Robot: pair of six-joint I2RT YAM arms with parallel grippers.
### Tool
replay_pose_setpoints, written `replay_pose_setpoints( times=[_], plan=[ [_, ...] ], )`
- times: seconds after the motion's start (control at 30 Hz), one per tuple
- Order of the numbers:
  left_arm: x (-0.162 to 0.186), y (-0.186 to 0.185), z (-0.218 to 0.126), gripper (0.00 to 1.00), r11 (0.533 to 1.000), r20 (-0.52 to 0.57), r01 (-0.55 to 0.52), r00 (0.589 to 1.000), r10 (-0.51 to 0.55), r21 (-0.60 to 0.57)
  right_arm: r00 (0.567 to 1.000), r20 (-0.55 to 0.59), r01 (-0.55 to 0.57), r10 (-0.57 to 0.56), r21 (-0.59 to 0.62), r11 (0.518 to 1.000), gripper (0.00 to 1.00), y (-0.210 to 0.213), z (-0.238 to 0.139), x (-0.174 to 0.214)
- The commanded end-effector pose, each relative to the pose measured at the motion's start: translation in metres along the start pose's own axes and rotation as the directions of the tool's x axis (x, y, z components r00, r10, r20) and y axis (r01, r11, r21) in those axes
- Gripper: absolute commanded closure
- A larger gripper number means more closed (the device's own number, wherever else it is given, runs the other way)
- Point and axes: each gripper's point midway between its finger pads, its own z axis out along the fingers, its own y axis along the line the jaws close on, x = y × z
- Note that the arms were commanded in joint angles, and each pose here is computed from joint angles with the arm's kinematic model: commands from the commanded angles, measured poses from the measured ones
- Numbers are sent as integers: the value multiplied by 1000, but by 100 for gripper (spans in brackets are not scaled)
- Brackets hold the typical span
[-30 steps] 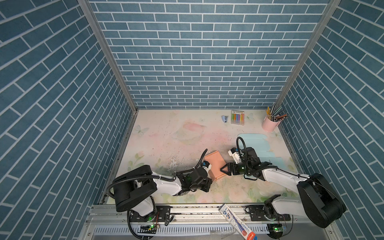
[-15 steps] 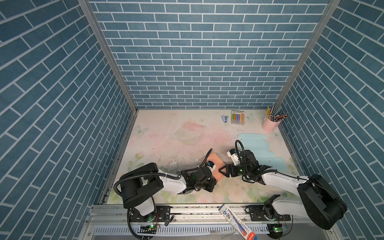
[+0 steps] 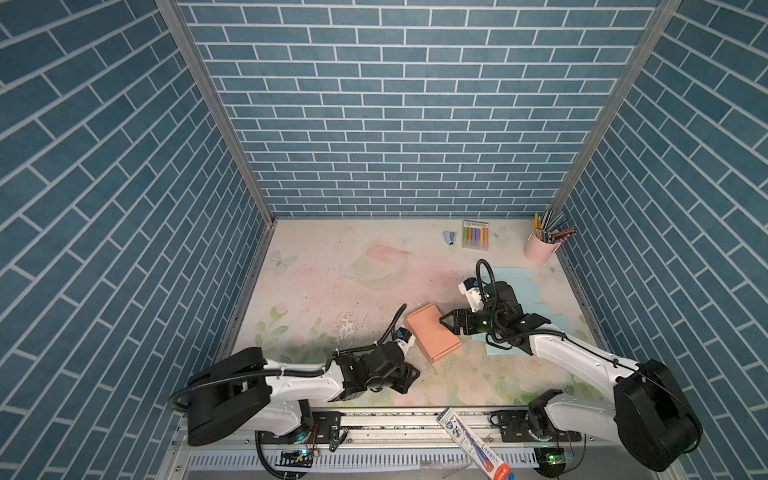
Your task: Fold the paper box
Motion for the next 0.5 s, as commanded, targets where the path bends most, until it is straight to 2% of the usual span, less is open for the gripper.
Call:
replay_pose_setpoints(
  times=[0.0,0.1,0.2,0.37,0.47],
  plan=[
    [-33,4,-19,65,1000,70,0,998,1,-14,1000,-23,-6,7,52,999,17,-5,-17,18],
    [-76,14,-32,51,1000,142,14,990,-17,25,999,-28,-37,38,47,998,16,3,-30,35],
    [-117,24,-38,40,1000,175,-22,984,22,1,996,-51,-65,67,44,997,16,12,-39,54],
    [-160,50,-26,35,999,174,-26,984,33,-40,988,-75,-135,133,-18,991,16,20,-43,80],
    [-176,60,-16,35,1000,187,-17,982,19,-11,982,-100,-166,161,-49,985,16,20,-35,93]
  ],
)
